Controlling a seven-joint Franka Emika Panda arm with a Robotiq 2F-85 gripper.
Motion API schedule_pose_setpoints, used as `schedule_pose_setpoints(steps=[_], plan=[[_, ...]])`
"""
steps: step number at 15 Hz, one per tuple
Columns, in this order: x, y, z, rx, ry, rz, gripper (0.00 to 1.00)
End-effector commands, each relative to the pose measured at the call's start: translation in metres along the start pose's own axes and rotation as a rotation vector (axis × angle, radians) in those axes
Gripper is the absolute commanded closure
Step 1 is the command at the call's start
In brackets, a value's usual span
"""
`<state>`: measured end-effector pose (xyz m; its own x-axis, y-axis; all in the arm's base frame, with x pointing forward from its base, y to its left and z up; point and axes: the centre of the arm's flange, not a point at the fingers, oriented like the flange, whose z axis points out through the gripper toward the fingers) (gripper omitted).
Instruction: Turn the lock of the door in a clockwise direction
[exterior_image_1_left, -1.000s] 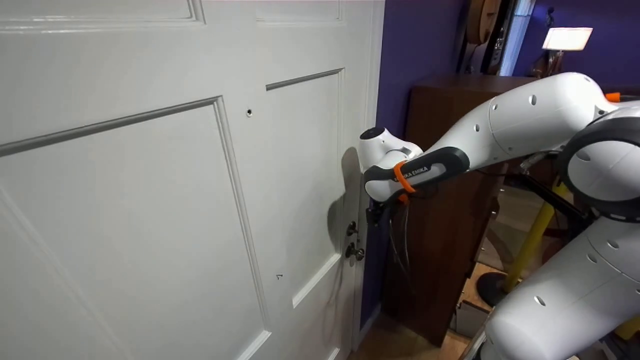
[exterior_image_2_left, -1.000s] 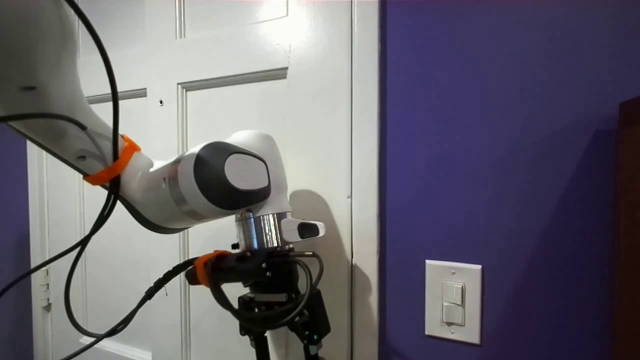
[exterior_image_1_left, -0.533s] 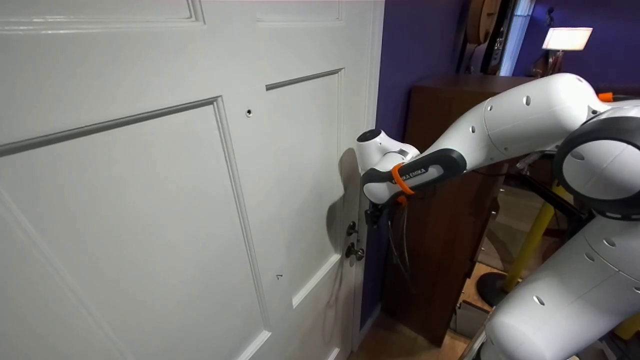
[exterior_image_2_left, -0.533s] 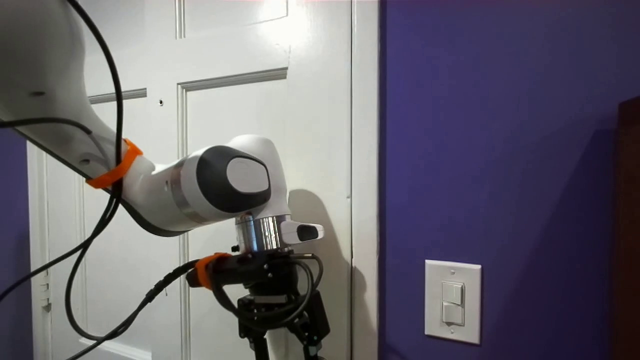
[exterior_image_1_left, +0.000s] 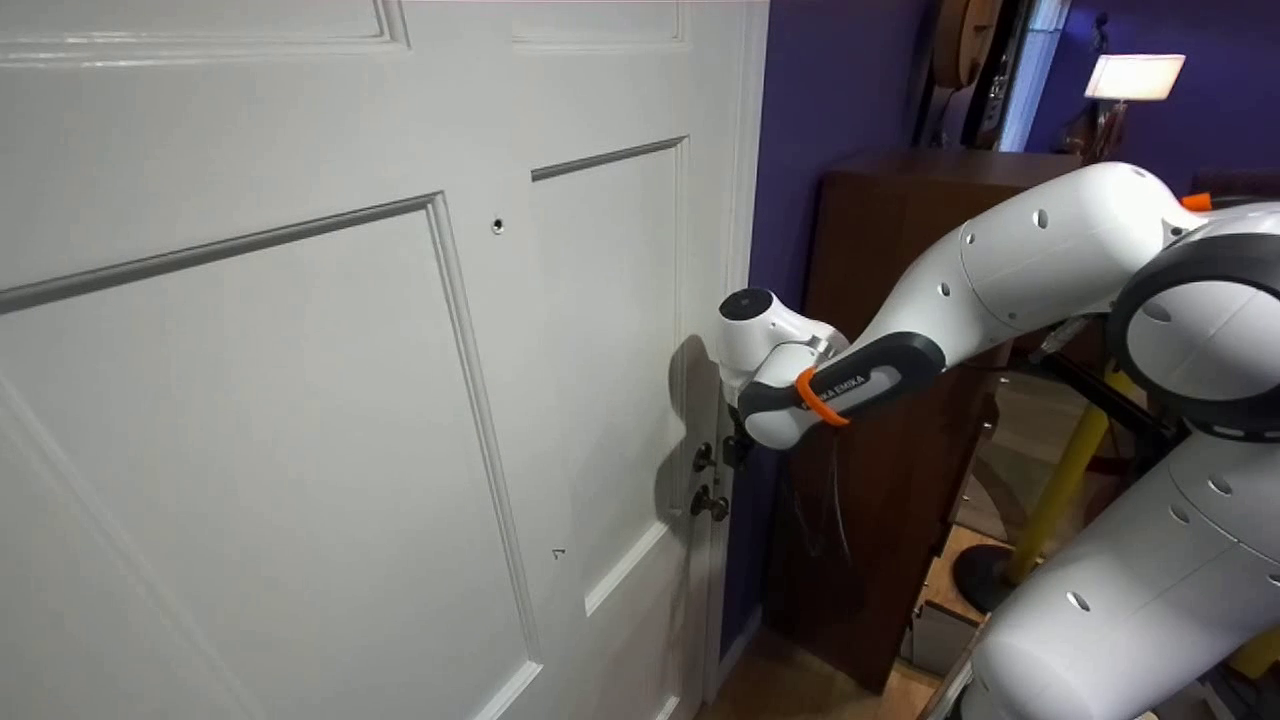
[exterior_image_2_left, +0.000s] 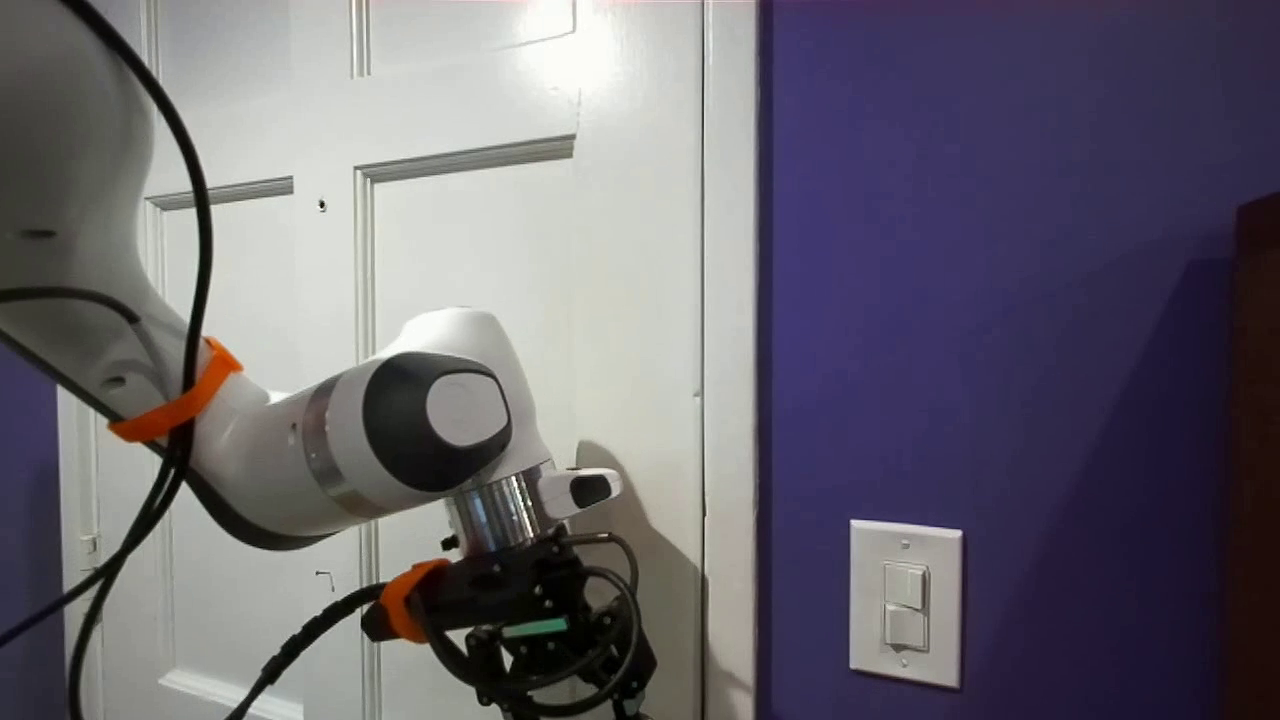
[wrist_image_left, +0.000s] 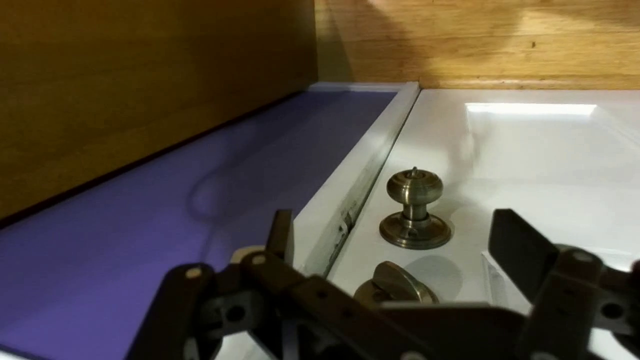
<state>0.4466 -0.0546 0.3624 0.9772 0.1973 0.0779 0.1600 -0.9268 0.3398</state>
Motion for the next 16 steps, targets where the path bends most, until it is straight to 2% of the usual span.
schedule_pose_setpoints(steps=[1, 5, 7, 8, 14, 16], plan=[[-0.004, -0.016, 0.013, -0.038, 0.103, -0.044, 0.0], [0.002, -0.025, 0.027, -0.094, 0.14, -0.127, 0.0], [0.007, -0.029, 0.029, -0.096, 0.156, -0.151, 0.0], [0.001, -0.025, 0.018, -0.077, 0.132, -0.135, 0.0], [0.003, -0.027, 0.023, -0.078, 0.138, -0.151, 0.0], [0.013, -0.034, 0.034, -0.069, 0.138, -0.172, 0.0]])
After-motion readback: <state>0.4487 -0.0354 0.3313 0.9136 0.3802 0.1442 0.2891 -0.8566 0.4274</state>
